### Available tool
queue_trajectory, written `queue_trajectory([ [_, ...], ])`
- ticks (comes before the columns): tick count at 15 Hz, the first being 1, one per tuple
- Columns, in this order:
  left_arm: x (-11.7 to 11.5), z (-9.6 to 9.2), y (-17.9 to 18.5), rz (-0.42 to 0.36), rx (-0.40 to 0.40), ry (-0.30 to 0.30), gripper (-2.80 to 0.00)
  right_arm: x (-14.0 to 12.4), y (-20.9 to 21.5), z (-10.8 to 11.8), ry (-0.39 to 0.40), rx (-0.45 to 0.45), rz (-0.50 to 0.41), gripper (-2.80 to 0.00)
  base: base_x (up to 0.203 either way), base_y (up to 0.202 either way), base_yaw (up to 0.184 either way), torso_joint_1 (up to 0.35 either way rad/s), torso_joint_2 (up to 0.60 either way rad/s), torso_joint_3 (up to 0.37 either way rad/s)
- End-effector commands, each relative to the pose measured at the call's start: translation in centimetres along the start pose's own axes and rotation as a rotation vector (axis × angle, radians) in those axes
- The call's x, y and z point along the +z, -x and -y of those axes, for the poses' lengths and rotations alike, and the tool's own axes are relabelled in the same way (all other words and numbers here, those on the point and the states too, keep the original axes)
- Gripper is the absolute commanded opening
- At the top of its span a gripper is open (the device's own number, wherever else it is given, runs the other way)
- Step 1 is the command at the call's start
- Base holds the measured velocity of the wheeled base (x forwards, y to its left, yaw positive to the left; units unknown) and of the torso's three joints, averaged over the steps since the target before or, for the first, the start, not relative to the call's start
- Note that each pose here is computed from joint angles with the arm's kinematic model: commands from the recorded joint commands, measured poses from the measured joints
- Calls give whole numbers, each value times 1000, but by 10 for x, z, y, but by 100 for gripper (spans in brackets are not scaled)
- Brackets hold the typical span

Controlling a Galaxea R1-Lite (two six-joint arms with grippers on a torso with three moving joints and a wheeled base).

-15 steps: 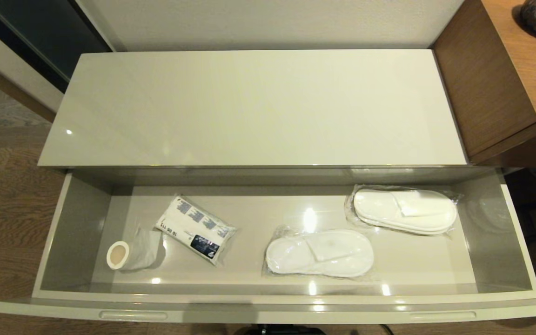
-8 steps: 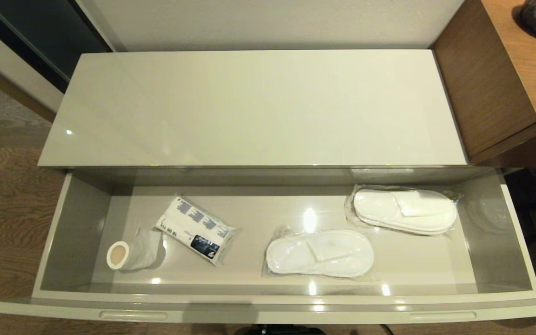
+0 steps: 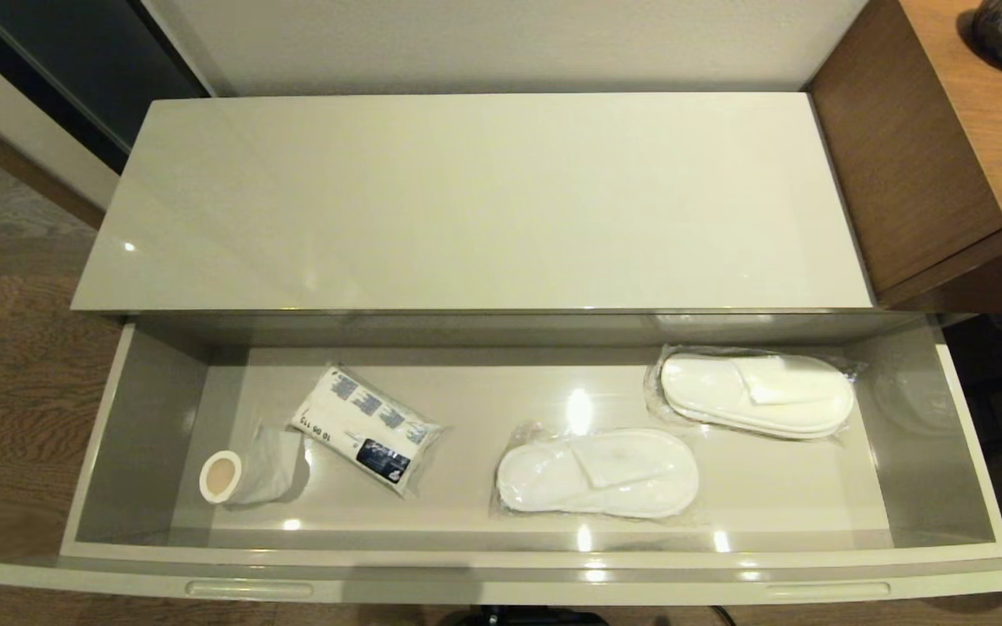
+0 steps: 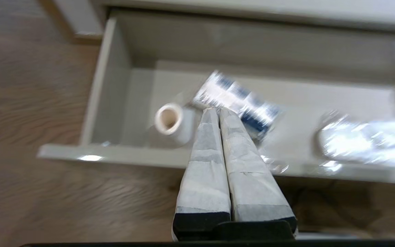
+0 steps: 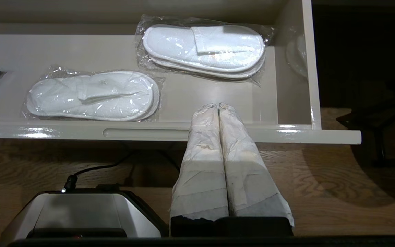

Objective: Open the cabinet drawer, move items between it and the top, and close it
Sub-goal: Take out the disposable slippers from the drawer

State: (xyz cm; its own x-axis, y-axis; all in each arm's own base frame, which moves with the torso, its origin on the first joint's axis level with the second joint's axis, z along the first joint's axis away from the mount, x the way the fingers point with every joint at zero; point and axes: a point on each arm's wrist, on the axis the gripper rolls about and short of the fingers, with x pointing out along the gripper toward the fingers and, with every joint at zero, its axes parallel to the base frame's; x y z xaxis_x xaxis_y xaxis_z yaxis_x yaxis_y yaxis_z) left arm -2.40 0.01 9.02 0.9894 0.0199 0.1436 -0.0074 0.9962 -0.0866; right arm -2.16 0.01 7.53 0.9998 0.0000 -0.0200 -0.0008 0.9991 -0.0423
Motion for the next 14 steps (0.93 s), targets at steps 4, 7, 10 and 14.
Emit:
queue_trajectory([
  [4, -9, -1, 0, -86, 1, -87, -280, 0, 0, 0, 1, 2, -1, -280, 0, 0, 0, 0, 0, 0],
  [7, -16, -1, 1, -158, 2, -107, -280, 0, 0, 0, 2, 2, -1, -280, 0, 0, 0, 0, 0, 0],
  [10, -16, -1, 1, -158, 1, -106, -280, 0, 0, 0, 1, 2, -1, -280, 0, 0, 0, 0, 0, 0],
  [14, -16, -1, 1, -157, 0, -92, -280, -1, 0, 0, -2, 0, -3, -280, 0, 0, 0, 0, 0, 0],
])
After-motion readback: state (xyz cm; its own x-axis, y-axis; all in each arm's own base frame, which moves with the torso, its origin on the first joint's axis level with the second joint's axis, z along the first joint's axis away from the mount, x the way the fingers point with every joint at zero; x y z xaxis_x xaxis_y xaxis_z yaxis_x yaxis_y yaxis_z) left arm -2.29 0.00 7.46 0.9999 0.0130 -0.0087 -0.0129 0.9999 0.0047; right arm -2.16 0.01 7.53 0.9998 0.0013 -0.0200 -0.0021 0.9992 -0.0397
